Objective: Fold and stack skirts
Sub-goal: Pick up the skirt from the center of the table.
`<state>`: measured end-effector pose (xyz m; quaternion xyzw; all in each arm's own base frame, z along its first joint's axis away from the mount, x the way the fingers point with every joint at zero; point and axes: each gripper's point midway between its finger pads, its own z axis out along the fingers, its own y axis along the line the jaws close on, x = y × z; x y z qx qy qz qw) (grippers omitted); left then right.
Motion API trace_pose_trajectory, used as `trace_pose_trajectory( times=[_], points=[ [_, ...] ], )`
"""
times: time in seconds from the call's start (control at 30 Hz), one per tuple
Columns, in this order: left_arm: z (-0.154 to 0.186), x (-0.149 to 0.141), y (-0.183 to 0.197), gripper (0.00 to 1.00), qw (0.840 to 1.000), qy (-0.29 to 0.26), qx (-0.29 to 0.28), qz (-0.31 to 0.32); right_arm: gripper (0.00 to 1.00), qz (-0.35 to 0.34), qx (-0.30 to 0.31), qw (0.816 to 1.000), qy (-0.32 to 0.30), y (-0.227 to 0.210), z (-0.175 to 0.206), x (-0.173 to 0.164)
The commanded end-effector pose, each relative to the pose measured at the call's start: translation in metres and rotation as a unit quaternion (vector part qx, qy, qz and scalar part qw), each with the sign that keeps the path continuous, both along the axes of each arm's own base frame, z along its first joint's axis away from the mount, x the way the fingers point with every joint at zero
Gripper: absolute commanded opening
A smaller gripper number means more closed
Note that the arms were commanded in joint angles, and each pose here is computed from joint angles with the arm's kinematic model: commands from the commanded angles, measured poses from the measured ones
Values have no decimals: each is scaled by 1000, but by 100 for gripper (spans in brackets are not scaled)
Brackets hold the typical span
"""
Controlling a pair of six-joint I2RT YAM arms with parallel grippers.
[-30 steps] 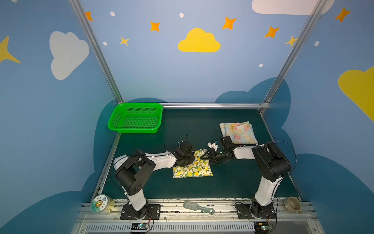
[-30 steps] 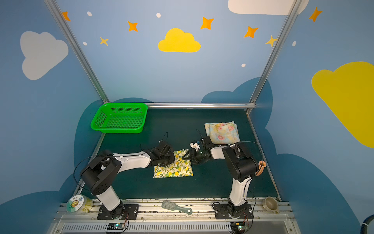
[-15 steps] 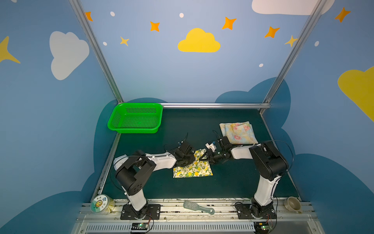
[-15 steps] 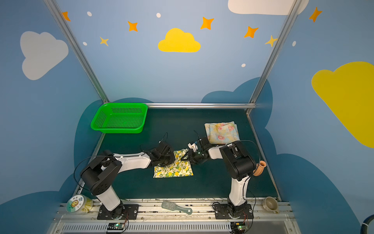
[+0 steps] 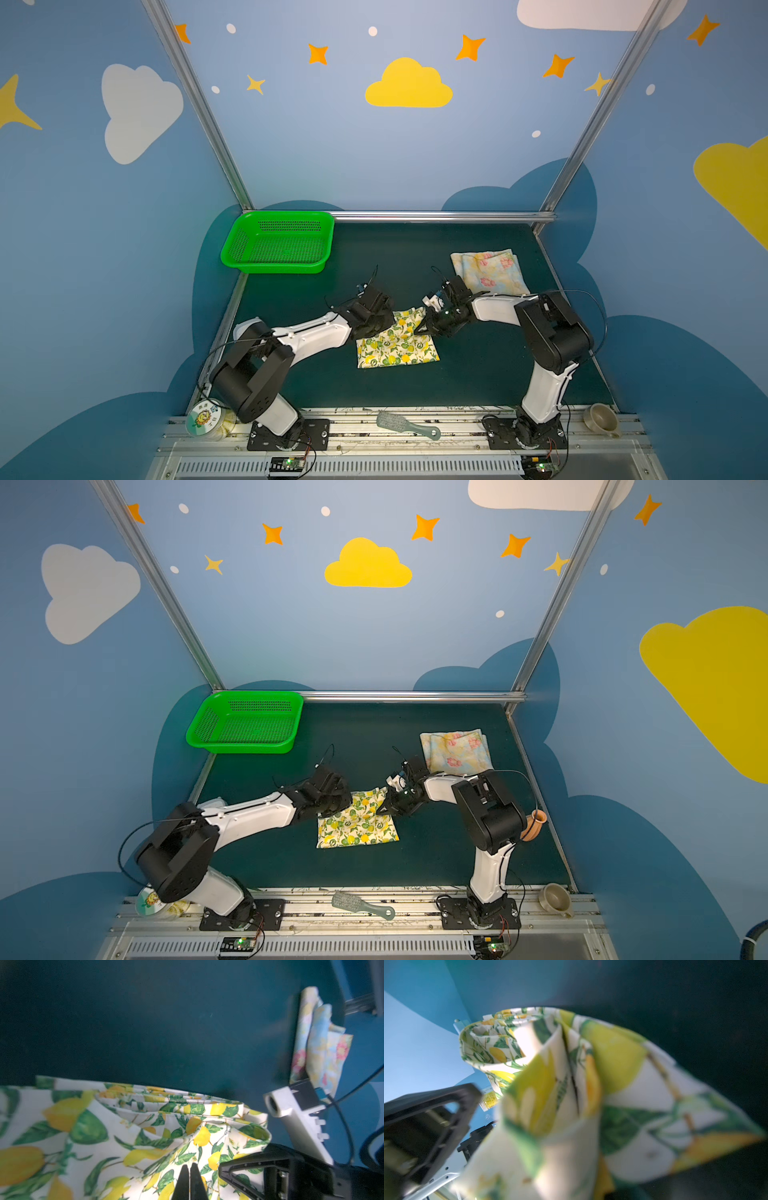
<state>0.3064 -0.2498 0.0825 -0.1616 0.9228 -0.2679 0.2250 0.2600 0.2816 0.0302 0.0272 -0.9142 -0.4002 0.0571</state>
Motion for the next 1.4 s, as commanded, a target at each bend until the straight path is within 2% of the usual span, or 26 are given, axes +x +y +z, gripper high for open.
trace_pose_trajectory(
  times=[0.0,0.17,0.5,0.63,0.8,1.17,1.37],
  points=[
    [14,-2,21,8,999,-14,24,20,0,22,-33,999,-5,-11,22,-3],
    [37,-9,38,10,998,-35,21,40,0,51,-54,997,-23,-16,44,6],
    [58,-33,69,9,995,-66,14,69,0,70,-99,990,-77,-27,63,27],
    [58,-43,79,10,995,-61,31,67,0,84,-117,984,-110,-33,76,38],
    [54,-49,82,10,996,-55,22,70,0,99,-133,978,-130,-40,100,55],
    [59,-31,79,9,995,-59,54,58,0,121,-129,975,-135,-45,128,96],
    [59,-17,77,9,996,-48,46,58,0,106,-93,980,-137,-55,148,121]
  ],
)
